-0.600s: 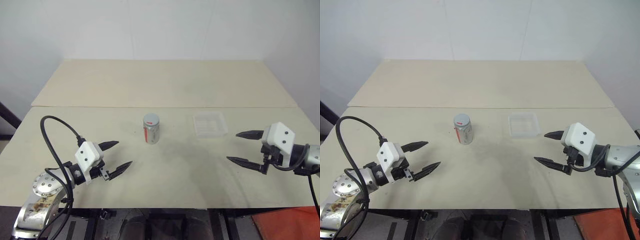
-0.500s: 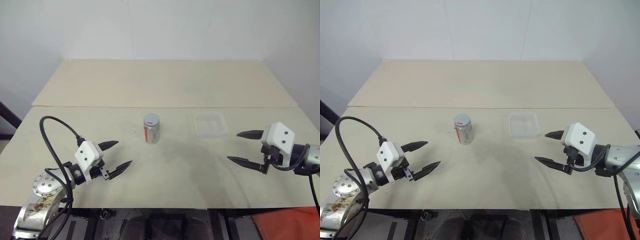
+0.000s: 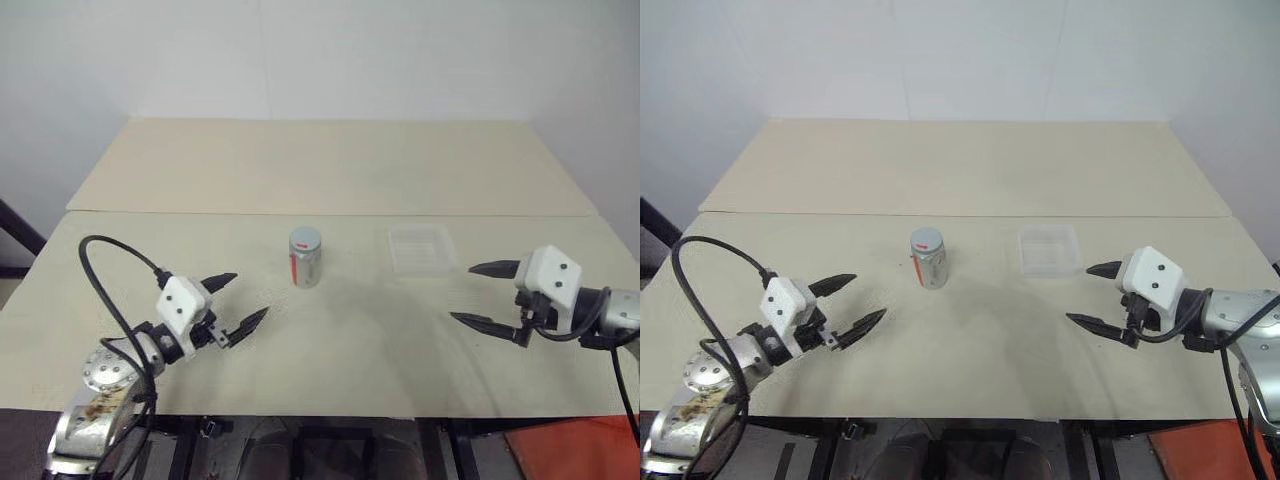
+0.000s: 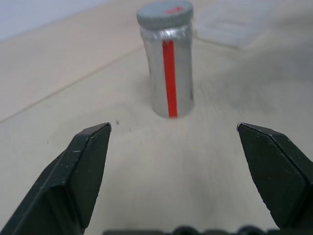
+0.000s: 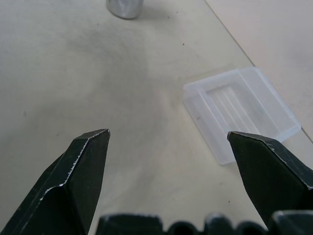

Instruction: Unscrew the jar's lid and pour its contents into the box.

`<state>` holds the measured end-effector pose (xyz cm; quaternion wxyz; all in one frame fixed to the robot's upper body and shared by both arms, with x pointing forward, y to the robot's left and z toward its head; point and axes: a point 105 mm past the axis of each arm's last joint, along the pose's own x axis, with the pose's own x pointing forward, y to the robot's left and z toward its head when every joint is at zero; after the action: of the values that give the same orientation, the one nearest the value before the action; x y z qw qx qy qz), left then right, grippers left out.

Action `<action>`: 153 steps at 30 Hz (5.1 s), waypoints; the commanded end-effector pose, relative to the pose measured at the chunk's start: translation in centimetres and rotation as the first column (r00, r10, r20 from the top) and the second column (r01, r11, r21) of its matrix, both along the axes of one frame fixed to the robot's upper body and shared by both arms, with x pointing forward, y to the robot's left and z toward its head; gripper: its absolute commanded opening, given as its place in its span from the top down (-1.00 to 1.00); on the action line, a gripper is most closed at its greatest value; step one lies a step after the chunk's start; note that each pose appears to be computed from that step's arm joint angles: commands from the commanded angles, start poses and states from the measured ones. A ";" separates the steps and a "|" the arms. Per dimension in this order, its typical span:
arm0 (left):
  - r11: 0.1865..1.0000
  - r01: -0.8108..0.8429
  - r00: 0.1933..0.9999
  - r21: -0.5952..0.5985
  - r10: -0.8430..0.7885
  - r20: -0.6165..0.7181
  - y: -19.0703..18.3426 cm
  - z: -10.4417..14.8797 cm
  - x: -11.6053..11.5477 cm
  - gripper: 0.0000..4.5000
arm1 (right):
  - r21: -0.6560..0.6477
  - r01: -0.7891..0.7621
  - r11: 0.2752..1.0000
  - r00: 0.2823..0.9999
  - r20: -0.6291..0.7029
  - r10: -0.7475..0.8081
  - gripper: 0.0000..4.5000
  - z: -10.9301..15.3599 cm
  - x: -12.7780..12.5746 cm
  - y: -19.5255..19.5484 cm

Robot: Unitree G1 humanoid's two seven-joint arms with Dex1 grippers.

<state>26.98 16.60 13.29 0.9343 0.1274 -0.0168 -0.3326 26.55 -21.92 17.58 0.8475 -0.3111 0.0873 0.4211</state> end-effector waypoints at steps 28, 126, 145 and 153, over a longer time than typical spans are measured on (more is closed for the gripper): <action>0.967 -0.034 0.996 -0.252 0.052 0.066 -6.8 -0.6 5.2 -1.00 | 0.024 0.047 0.999 0.994 0.093 -0.049 -1.00 0.6 -0.5 1.0; 0.949 0.269 0.960 -0.165 -0.251 0.120 -11.9 0.1 4.2 0.06 | 0.516 -0.014 0.857 0.993 0.104 -0.047 -0.24 2.6 2.6 16.1; 0.819 0.563 0.826 -0.111 -0.553 0.109 -12.7 1.9 0.0 0.06 | 0.307 -0.774 0.554 0.530 -0.165 0.832 -0.24 2.7 0.9 15.2; 0.804 0.583 0.813 -0.117 -0.573 0.107 -13.5 2.0 -0.3 0.06 | 0.217 -0.831 0.512 0.477 -0.195 0.857 -0.24 2.5 2.8 15.5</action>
<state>27.40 4.29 12.66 0.8134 0.0581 -0.0544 -0.5763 29.84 -6.28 20.52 0.5528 -0.2011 0.0213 0.8084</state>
